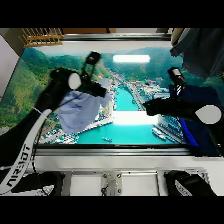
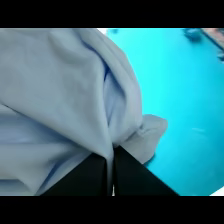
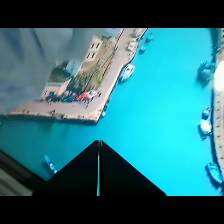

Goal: Fold the clothes and pants, and hang the long-sleeved shirts on hangers.

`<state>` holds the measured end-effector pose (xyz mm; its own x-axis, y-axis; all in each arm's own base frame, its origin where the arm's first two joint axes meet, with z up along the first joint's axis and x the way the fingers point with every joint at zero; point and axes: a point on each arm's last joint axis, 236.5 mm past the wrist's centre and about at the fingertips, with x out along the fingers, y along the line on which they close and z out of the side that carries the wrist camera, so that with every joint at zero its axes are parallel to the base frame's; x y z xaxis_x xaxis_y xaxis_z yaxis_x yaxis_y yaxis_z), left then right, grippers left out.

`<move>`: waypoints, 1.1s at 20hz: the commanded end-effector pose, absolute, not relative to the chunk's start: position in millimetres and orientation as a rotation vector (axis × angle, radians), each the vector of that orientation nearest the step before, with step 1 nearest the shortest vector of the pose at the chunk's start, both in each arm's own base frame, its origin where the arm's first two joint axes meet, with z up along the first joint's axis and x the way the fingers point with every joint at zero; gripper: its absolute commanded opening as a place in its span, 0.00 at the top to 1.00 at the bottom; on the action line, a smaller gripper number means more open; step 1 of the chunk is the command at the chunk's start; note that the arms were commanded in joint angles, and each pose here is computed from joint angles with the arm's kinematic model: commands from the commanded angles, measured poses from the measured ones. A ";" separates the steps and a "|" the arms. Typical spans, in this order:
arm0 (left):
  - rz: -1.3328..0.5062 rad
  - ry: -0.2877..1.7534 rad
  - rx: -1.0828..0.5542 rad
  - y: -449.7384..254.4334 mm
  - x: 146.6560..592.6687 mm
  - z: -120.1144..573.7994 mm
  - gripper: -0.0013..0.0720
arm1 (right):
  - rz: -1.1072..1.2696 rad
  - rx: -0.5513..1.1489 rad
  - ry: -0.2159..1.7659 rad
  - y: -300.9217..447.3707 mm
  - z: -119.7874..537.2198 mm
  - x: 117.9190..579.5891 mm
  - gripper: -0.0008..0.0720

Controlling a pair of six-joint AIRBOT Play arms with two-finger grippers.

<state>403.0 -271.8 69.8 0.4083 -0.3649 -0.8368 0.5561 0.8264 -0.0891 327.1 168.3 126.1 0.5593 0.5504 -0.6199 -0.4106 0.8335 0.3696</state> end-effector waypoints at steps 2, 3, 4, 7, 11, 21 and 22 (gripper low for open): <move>-0.845 0.999 0.361 -368.2 306.7 72.1 0.97 | 0.422 0.192 0.643 114.1 162.5 349.5 0.97; -0.873 1.000 0.382 -376.8 294.0 71.3 0.82 | 0.388 0.202 0.624 101.5 168.1 350.8 0.97; -0.871 0.991 0.402 -376.3 292.4 72.9 0.32 | 0.362 0.213 0.611 92.0 171.8 351.5 0.97; -0.658 1.004 0.273 -326.6 331.9 87.1 0.16 | 0.329 0.225 0.594 79.5 178.0 349.8 0.97; -0.257 1.119 -0.069 -193.1 364.1 48.7 0.16 | 0.344 0.223 0.632 82.9 170.7 344.3 0.97; 0.034 1.408 -0.829 -95.6 292.2 -96.6 0.16 | 0.348 0.225 0.633 84.1 171.0 343.8 0.97; 0.033 1.437 -0.824 -99.6 287.8 -104.2 0.16 | 0.348 0.225 0.633 84.1 171.0 343.8 0.97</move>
<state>297.5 -90.2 -85.8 0.1965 -0.3634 -0.9107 -0.4187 0.8088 -0.4131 344.1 83.5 170.4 0.7516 0.3818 -0.5379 -0.2463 0.9189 0.3080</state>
